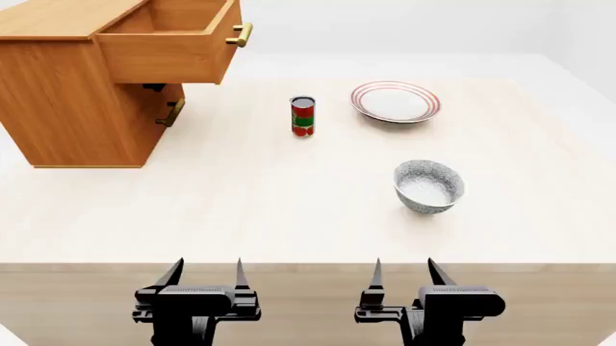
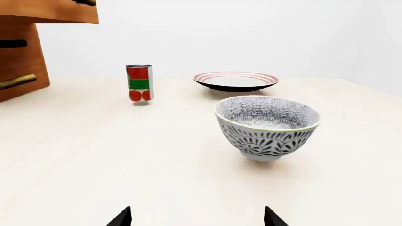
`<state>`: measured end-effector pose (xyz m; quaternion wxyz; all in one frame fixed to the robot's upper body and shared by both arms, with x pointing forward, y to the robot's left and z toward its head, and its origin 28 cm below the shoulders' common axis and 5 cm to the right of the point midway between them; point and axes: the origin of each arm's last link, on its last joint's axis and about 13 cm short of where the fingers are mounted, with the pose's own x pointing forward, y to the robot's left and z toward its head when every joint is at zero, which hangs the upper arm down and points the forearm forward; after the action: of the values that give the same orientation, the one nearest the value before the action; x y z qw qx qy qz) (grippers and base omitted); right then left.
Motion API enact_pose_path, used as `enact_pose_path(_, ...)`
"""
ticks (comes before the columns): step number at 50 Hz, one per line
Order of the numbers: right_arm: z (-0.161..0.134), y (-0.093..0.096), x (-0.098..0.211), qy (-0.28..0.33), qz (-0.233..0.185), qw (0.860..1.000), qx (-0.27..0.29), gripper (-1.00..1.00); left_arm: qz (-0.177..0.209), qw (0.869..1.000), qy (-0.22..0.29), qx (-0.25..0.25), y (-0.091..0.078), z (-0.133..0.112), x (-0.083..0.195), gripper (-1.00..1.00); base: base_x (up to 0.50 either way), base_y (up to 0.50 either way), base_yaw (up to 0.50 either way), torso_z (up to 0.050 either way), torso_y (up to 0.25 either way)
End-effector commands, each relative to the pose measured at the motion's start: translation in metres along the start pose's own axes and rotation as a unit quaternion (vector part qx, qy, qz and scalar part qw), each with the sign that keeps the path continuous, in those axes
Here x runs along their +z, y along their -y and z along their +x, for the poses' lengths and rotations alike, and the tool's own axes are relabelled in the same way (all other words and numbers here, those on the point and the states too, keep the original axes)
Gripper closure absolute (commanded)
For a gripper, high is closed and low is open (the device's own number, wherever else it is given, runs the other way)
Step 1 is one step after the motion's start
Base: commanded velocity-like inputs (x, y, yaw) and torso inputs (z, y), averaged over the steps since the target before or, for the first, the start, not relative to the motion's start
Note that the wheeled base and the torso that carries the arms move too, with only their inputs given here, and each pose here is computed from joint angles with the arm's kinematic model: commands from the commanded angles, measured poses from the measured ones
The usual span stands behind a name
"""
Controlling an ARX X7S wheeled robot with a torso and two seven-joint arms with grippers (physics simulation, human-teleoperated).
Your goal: Put the bowl in the top drawer of the cabinet.
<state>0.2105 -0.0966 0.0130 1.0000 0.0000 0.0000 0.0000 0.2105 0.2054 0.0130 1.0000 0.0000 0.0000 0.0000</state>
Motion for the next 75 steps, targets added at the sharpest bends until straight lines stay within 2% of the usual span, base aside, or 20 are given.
enact_pose_path(1,0.0,0.0,0.0,0.0,0.0,1.0,0.0,-1.0,0.0,1.0,0.0,0.0,0.0,0.0,0.0,-1.0,0.0,0.0,0.0,0.0,0.0)
enact_pose_path(20,0.0,-0.001,-0.001,-0.004,0.001,1.0,0.0,-1.0,0.0,1.0,0.0,0.0,0.0,0.0,0.0,-1.0,0.0,0.02,0.0,0.0,0.0)
enact_pose_path(57,0.003,-0.001,0.0,-0.005,0.002,1.0,0.0,-1.0,-0.003,1.0,-0.002,0.0,0.0,0.003,0.001,-1.0,0.0,0.45,0.0,0.0,0.0)
enact_pose_path(64,0.003,-0.001,0.001,-0.004,0.001,1.0,0.001,-1.0,-0.004,1.0,-0.003,0.0,0.0,0.001,0.002,-1.0,0.0,0.13,0.0,0.0,0.0)
enact_pose_path(71,0.001,-0.001,0.007,-0.005,-0.003,1.0,0.0,-1.0,-0.007,1.0,0.001,-0.001,-0.001,0.001,0.01,-1.0,0.0,0.0,0.0,0.0,0.0)
enact_pose_path(75,-0.002,-0.002,0.018,-0.006,-0.003,1.0,0.004,-1.0,-0.02,1.0,0.004,-0.01,-0.001,0.0,0.025,-1.0,0.0,0.0,0.0,0.0,0.0)
